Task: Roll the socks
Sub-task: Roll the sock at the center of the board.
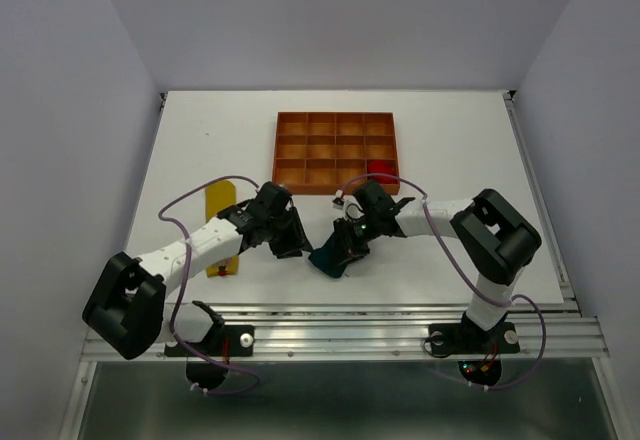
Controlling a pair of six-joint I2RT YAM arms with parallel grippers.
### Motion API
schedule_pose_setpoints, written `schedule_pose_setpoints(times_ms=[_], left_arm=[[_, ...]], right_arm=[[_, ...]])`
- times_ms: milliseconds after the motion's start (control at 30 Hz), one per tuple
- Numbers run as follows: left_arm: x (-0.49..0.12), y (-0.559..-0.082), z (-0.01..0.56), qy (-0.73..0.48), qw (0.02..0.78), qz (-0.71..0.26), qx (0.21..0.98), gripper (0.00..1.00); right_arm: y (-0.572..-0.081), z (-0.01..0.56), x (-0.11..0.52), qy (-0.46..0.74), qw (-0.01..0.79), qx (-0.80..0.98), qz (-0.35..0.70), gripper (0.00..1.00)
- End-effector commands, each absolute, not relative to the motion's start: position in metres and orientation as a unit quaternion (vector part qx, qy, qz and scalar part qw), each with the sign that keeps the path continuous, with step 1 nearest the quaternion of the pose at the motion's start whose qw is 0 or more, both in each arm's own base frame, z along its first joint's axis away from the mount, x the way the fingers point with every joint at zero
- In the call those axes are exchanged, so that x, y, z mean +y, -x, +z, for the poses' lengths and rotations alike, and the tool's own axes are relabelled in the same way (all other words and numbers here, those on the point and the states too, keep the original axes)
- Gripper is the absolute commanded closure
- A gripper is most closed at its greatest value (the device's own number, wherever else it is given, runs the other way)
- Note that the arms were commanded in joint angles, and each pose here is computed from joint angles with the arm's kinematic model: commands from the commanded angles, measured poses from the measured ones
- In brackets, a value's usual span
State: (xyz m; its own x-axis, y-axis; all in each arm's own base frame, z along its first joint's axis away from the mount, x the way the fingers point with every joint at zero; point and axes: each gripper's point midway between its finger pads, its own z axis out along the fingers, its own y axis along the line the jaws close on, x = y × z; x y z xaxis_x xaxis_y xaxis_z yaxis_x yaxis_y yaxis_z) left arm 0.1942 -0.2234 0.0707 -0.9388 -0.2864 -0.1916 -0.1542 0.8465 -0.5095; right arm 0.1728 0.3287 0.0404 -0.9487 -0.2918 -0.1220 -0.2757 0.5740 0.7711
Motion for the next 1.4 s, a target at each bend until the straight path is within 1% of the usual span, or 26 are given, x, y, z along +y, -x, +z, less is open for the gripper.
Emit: schedule_pose_setpoints(times_ms=[0,367,1000,1133,1167,1200,1267,1300,1367], left_arm=[[-0.236,-0.191,0.072,0.082,0.133,-0.274,0.949,0.55],[-0.247,-0.191,0.056,0.061,0.112,-0.27,0.954,0.55],[-0.265,-0.204,0.04,0.073,0.095,-0.278,0.953,0.56],[-0.261,-0.207,0.034,0.089,0.098,-0.258,0.957,0.64],[-0.258,-0.209,0.034,0.091,0.101,-0.251,0.958,0.68],[-0.258,-0.209,0.033,0.096,0.101,-0.247,0.959,0.78],[-0.256,-0.208,0.03,0.097,0.099,-0.239,0.961,0.89],[-0.256,-0.208,0.028,0.1,0.097,-0.236,0.962,0.98],[-0.256,-0.207,0.025,0.099,0.093,-0.231,0.964,1.0]], right_arm=[[-0.174,0.042,0.324,-0.121,0.056,-0.884,-0.449,0.9],[-0.187,0.028,0.312,-0.077,0.065,-0.894,-0.436,0.88],[-0.187,0.021,0.309,-0.085,0.07,-0.892,-0.438,0.86],[-0.186,0.019,0.308,-0.089,0.072,-0.891,-0.438,0.85],[-0.185,0.019,0.308,-0.091,0.072,-0.891,-0.44,0.85],[-0.185,0.02,0.309,-0.094,0.072,-0.889,-0.442,0.85],[-0.186,0.022,0.309,-0.096,0.069,-0.889,-0.443,0.83],[-0.187,0.023,0.309,-0.099,0.065,-0.888,-0.444,0.81],[-0.188,0.024,0.309,-0.102,0.06,-0.888,-0.444,0.79]])
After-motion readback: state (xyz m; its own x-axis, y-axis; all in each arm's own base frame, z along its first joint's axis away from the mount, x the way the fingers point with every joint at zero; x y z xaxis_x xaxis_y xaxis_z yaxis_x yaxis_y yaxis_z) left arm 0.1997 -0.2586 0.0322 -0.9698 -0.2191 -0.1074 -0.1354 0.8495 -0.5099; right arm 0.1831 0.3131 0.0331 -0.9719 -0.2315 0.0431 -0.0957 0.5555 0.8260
